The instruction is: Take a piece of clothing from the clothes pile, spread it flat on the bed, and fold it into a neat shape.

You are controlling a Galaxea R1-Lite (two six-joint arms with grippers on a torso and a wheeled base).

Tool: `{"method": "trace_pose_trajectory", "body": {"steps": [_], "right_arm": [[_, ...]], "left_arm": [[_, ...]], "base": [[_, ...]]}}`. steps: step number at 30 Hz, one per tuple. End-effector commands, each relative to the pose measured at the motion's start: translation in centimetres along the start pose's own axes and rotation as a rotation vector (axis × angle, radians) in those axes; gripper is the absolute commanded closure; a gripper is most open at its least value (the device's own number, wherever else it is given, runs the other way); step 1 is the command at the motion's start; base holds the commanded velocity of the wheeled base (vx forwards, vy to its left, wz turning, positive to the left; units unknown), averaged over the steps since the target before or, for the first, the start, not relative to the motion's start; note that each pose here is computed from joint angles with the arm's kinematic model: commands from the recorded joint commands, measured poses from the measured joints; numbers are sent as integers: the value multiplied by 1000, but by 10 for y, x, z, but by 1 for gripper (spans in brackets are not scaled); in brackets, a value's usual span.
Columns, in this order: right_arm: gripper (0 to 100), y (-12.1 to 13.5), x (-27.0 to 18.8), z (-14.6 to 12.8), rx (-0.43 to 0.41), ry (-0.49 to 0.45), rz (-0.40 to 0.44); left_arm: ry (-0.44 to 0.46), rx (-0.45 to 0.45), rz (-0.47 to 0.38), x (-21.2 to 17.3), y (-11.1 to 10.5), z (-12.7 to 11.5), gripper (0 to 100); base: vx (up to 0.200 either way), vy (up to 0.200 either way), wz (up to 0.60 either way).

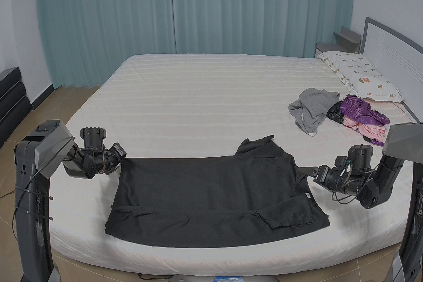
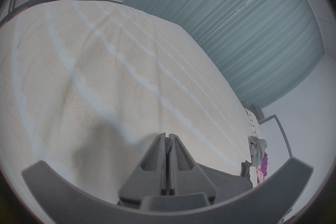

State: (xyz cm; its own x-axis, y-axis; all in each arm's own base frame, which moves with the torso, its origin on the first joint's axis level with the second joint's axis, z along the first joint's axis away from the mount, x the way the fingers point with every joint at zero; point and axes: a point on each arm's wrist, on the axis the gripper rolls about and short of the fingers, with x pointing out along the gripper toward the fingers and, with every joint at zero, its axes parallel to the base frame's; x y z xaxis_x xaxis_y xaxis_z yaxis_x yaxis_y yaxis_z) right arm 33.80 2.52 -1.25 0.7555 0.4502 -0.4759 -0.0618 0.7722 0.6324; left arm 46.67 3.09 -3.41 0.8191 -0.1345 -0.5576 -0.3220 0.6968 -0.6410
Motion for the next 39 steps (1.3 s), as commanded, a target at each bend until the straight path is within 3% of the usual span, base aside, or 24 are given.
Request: {"method": "trace_pose_trajectory", "body": {"steps": [1,6,11,15,21,39], "right_arm": [[0,17,35,13,-41,-43,-25],[0,27,60,25,-46,-23,-31],[0,30,105,40,-44,-3,-99],[0,31,133,56,-44,-13,-129],[0,23,170,57,-59,-61,-175],[0,18,194,70,-59,-77,-179]], "left_arm": [[1,-1,0,0,0,0,100],[0,-3,1,-1,0,0,100],[3,-4,3,-1,1,0,100],[5,-6,5,-2,1,-1,100],[10,-3,8,-2,1,-3,100],[10,-5,8,-2,1,-3,100]], "base": [[0,0,0],[0,0,0],[0,0,0],[0,0,0],[0,0,0],[0,0,0]]}}
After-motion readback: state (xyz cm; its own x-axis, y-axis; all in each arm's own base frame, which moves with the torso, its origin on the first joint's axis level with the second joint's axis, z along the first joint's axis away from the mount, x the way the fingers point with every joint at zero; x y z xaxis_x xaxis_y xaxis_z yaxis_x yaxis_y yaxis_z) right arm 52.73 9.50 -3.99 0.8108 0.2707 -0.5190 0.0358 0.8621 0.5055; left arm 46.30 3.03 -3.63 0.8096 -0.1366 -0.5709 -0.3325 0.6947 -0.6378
